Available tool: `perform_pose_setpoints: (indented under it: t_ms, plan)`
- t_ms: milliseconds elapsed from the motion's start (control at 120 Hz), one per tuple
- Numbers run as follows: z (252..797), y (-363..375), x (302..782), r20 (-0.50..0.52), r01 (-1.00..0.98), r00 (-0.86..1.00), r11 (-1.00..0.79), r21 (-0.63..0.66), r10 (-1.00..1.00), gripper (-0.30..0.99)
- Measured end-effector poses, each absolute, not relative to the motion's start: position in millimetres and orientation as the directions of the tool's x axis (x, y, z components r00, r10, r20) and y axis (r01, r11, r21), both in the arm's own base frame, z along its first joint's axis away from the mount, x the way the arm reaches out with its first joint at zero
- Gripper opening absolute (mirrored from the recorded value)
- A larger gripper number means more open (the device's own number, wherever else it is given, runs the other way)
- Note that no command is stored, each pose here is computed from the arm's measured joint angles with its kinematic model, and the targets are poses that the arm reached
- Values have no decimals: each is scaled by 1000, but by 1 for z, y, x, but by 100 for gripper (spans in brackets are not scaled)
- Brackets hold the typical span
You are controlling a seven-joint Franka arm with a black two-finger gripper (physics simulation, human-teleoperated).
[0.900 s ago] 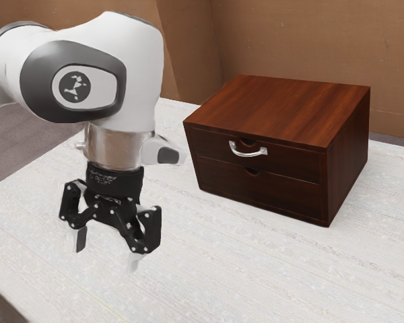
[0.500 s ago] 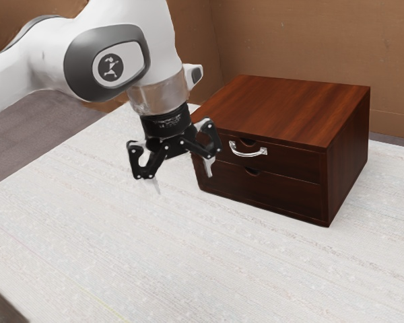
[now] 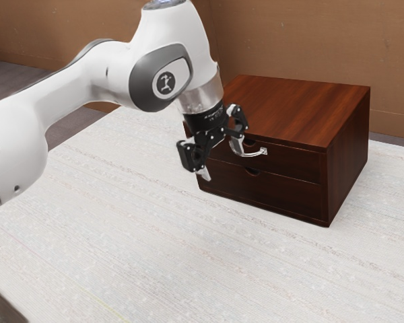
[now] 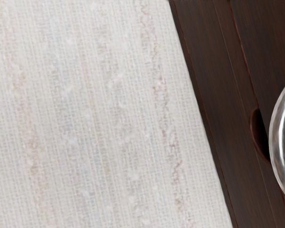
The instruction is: Pull the drawer handle with one arm to open the drawer
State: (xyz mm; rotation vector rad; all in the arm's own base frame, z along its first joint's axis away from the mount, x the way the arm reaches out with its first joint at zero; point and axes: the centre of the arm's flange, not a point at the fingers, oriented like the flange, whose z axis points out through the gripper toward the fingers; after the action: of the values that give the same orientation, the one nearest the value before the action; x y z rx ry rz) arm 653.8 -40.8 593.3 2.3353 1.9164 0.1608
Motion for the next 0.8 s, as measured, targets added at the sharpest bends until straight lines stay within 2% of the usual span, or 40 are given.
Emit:
perform_pose_setpoints:
  t_ms: [583,800]
  plan:
    - [567,-26,684,-19,973,21,-16,232,1000,69]
    - [563,-27,684,-27,973,-5,11,231,1000,48]
